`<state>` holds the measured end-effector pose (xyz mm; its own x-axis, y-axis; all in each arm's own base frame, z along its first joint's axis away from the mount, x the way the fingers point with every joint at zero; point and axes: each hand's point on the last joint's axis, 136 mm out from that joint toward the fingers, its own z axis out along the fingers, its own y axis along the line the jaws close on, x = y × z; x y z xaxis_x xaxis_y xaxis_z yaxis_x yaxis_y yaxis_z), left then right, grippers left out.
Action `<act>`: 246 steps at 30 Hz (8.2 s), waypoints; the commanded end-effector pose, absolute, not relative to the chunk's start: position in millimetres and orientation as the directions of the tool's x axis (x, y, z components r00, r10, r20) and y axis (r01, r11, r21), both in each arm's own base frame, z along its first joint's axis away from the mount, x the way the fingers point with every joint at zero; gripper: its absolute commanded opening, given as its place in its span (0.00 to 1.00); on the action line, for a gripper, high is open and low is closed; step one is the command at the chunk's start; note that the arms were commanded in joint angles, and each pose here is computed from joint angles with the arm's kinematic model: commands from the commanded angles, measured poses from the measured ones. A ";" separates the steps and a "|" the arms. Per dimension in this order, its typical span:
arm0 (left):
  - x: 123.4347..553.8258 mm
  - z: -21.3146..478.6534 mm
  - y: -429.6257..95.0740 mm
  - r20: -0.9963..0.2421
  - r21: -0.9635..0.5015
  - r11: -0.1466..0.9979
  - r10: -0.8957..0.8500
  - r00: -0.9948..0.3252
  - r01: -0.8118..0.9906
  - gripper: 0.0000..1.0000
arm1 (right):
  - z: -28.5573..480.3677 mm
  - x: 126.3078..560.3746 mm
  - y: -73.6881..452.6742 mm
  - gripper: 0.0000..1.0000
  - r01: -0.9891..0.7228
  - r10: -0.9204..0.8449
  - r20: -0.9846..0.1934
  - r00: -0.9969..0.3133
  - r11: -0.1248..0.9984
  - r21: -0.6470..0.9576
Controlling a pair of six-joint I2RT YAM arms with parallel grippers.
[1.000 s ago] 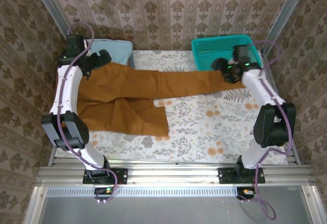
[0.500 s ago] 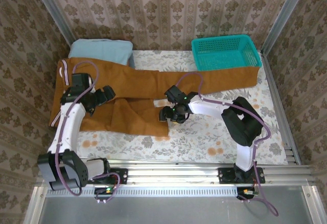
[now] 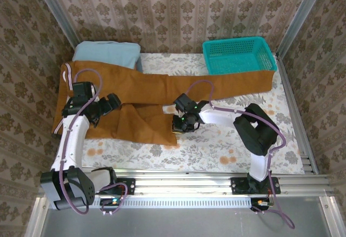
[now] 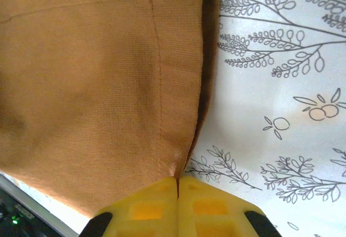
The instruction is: Fold and stack the trousers
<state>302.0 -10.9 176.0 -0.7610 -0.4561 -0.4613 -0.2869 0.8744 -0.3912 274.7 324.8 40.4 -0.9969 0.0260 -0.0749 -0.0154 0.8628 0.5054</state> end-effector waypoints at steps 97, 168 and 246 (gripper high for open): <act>103.1 51.4 -261.4 -0.176 -0.339 0.932 0.072 -0.982 0.130 0.75 | 68.2 256.7 3.9 0.02 0.593 0.652 -0.159 -0.741 0.747 0.300; 357.8 129.8 -206.2 -0.417 0.137 0.926 0.377 -0.827 0.353 0.00 | 69.7 396.5 -37.9 0.76 0.622 0.708 -0.206 -0.675 0.697 0.357; 291.8 175.5 -139.4 -0.454 -0.204 0.962 0.069 -0.889 0.179 0.93 | 72.8 355.6 -55.0 0.70 0.688 0.761 -0.164 -0.627 0.640 0.342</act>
<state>289.8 -148.3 158.9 -0.9000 0.0988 -0.4245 0.2074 0.9537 -0.2179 352.1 -77.4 92.9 -0.5914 0.7731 -0.2293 0.7043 0.6337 0.3201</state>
